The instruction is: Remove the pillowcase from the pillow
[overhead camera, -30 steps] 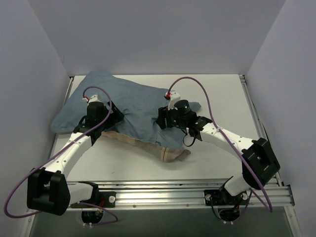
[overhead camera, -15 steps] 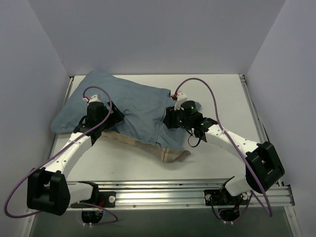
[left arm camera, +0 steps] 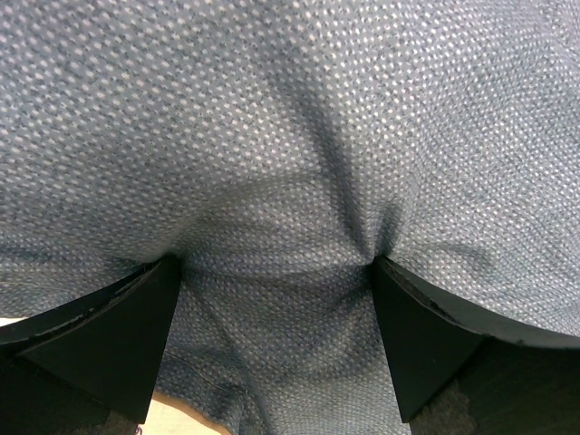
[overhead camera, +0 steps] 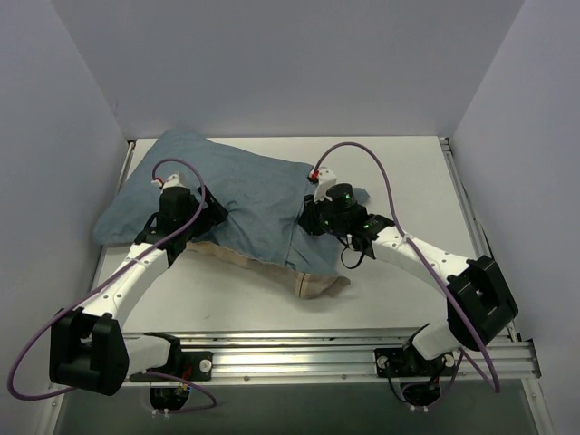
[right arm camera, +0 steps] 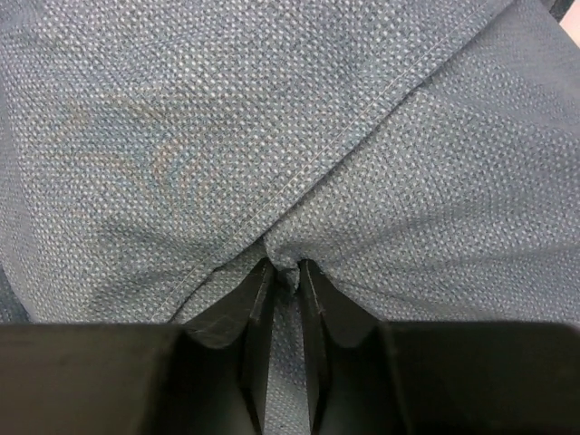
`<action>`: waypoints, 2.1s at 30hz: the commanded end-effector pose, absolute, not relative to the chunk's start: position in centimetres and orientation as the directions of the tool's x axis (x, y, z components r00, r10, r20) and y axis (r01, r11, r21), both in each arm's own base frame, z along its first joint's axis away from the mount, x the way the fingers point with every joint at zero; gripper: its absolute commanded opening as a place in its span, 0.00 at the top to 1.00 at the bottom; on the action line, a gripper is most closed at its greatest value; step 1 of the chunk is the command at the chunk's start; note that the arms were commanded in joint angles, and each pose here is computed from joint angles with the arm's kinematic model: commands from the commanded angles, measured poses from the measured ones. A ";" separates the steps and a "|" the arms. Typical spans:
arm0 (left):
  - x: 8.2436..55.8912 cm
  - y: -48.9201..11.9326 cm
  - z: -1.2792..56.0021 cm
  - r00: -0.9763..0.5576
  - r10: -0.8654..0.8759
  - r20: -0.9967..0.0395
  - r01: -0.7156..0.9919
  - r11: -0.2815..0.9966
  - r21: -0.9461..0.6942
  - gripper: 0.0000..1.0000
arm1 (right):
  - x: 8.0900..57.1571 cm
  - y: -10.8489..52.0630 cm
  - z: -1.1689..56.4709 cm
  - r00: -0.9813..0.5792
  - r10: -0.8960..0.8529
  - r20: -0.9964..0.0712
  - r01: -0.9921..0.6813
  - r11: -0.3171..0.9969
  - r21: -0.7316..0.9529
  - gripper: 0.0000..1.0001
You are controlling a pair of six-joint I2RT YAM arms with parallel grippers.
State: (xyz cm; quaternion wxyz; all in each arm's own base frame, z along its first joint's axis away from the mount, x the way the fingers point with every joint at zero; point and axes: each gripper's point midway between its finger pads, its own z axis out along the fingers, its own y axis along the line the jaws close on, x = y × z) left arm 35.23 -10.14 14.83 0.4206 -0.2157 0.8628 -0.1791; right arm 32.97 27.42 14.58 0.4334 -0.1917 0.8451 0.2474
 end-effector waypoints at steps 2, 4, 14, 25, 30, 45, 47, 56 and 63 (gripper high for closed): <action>34.6 -9.8 14.0 -0.569 -0.525 -0.633 -0.246 0.843 -0.478 0.06 | 33.2 27.1 14.3 -0.551 -0.118 -0.826 -0.520 0.823 0.229 0.96; 34.6 -9.8 13.8 -0.568 -0.531 -0.629 -0.253 0.839 -0.481 0.06 | 32.8 26.8 14.0 -0.554 -0.125 -0.823 -0.519 0.825 0.224 1.00; 34.5 -9.4 13.9 -0.556 -0.538 -0.634 -0.272 0.838 -0.473 0.06 | 32.2 22.6 13.4 -0.598 -0.082 -0.797 -0.351 0.921 0.169 1.00; 34.5 -8.5 14.3 -0.535 -0.547 -0.644 -0.298 0.836 -0.461 0.06 | 31.3 13.1 12.9 -0.619 0.153 -0.770 0.026 0.984 0.174 1.00; 34.2 -8.3 14.5 -0.531 -0.549 -0.645 -0.302 0.834 -0.461 0.06 | 29.2 7.4 10.6 -0.626 0.329 -0.707 0.278 0.941 0.192 1.00; 33.5 -9.3 14.5 -0.572 -0.514 -0.639 -0.241 0.850 -0.468 0.06 | 31.7 21.6 20.8 -0.545 0.142 -0.826 -0.301 0.886 0.352 0.47; 33.5 -9.2 14.6 -0.569 -0.515 -0.641 -0.239 0.850 -0.470 0.06 | 32.7 22.3 21.0 -0.533 0.149 -0.833 -0.303 0.885 0.353 0.44; 33.4 -9.1 14.5 -0.562 -0.531 -0.634 -0.259 0.841 -0.475 0.06 | 35.2 21.0 12.9 -0.610 0.138 -0.781 -0.143 0.950 0.279 0.53; 33.5 -8.7 14.0 -0.546 -0.551 -0.631 -0.284 0.831 -0.479 0.06 | 30.2 9.4 4.6 -0.688 0.326 -0.648 0.258 0.945 0.202 0.71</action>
